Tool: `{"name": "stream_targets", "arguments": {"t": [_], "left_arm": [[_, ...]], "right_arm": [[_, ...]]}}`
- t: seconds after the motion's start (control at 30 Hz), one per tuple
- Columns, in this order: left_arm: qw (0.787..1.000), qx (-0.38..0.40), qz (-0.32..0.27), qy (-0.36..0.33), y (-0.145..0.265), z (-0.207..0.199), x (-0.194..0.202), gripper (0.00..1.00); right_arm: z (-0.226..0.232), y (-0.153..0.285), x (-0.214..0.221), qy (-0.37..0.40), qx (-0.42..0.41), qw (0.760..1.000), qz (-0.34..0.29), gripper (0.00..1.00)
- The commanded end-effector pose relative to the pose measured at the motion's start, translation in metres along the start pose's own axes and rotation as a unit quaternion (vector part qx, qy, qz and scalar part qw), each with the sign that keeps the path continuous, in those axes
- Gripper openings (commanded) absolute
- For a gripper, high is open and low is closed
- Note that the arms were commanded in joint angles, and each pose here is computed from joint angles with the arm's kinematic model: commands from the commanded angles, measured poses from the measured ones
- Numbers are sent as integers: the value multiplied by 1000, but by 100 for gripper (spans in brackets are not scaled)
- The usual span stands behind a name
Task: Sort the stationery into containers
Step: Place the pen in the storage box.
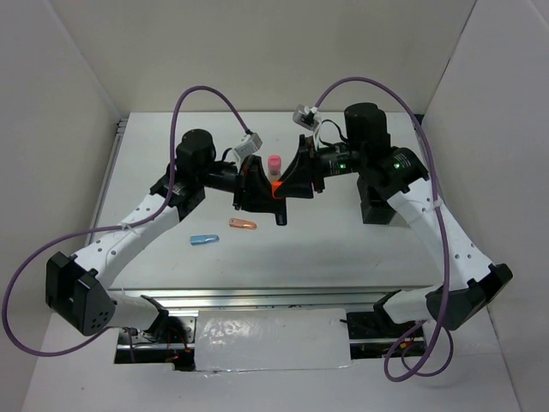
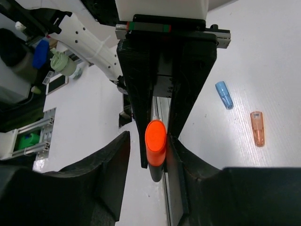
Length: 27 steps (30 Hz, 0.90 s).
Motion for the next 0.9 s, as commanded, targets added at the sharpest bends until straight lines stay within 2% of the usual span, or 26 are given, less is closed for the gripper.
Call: {"name": "stream_targets", "arguments": {"t": [0.0,0.03,0.2,0.3,0.33,0.4,0.43,0.47,0.5,0.6,0.73,0.87], "left_arm": [[999,-2,-12,-43,-3,-1,-16,0],[999,-2,-12,-44,-3,-2,-16,0],[999,-10,-10,-46,-3,-1,-17,0],[999,-13,-9,-47,-2,-1,-17,0],[999,-13,-8,-47,-2,-1,-17,1],[999,-18,-3,-42,-1,-2,-14,39],[999,-24,-2,-38,0,-3,-14,54],[999,-35,-1,-37,2,-1,-13,90],[998,-49,-1,-34,3,0,-12,97],[997,-71,-7,-17,14,2,-5,99],[991,-127,-31,-3,41,11,-9,99],[980,-191,-43,14,62,24,-11,99]], "right_arm": [[5,-2,2,16,-4,1000,5,42],[4,-2,2,16,0,1000,4,35],[2,-4,2,10,8,1000,4,19],[0,-4,2,10,18,1000,3,1],[-1,-3,2,9,24,1000,2,0],[-3,0,0,5,33,999,-4,0],[-8,8,-3,-2,47,999,-14,0],[-9,11,-5,-9,49,999,-22,0],[-13,17,-5,-17,60,998,-29,0],[-28,44,-5,-44,111,990,-69,0],[-51,89,-1,-35,249,959,-127,0],[-81,145,8,-22,438,873,-212,0]]}}
Point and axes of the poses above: each gripper's point midway between its finger pads, its own y axis back along the fingers, its own z axis along the line the jaws close on, x = y × z, the point moved 9 cm from there along y, back along the fingers, and after that the axes turned 7 degrees about -y, right-handed, at the moved point
